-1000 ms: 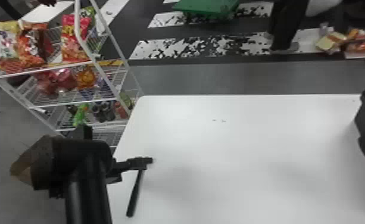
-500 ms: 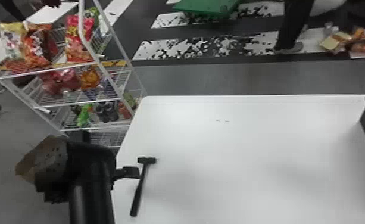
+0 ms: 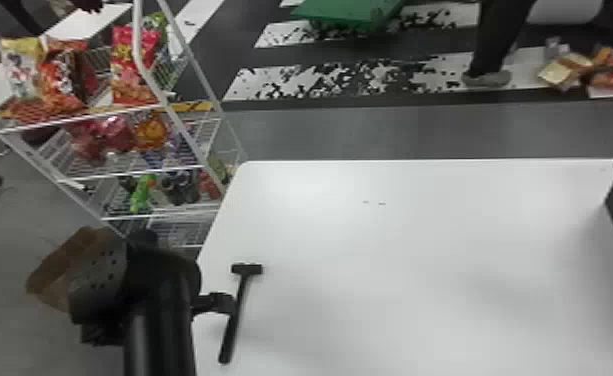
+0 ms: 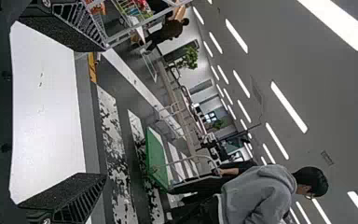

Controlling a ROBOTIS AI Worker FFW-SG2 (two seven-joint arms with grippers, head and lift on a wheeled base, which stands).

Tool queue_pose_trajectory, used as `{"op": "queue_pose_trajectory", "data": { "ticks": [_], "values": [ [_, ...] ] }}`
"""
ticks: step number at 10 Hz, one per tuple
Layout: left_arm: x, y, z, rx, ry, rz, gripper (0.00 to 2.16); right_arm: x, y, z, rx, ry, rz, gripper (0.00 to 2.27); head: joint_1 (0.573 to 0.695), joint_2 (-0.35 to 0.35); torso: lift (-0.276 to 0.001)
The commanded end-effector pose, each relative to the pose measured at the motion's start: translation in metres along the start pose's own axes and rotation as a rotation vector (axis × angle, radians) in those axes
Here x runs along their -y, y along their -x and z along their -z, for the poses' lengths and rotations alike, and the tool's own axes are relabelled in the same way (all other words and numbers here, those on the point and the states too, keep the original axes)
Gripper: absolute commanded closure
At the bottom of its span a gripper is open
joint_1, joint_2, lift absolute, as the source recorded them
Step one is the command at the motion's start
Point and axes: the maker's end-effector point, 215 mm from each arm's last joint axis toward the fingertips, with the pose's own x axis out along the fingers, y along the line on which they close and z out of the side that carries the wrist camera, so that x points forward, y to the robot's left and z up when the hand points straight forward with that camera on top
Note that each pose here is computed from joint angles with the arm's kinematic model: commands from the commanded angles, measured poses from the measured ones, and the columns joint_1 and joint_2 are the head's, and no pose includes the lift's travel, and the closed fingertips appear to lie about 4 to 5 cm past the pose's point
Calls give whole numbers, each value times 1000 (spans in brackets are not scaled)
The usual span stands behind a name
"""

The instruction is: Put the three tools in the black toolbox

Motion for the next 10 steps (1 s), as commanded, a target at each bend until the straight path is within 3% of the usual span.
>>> {"op": "queue_pose_trajectory", "data": {
  "ticks": [1, 6, 10],
  "values": [
    [10, -10, 2, -23, -12, 9, 83, 1, 0, -1, 2, 1, 2, 36, 695, 350, -55],
    [30, -28, 2, -73, -74, 1, 83, 6, 2, -4, 11, 4, 9, 36, 695, 333, -55],
    [29, -36, 20, -112, -89, -12, 83, 7, 2, -5, 16, 4, 11, 36, 695, 316, -55]
  ]
}}
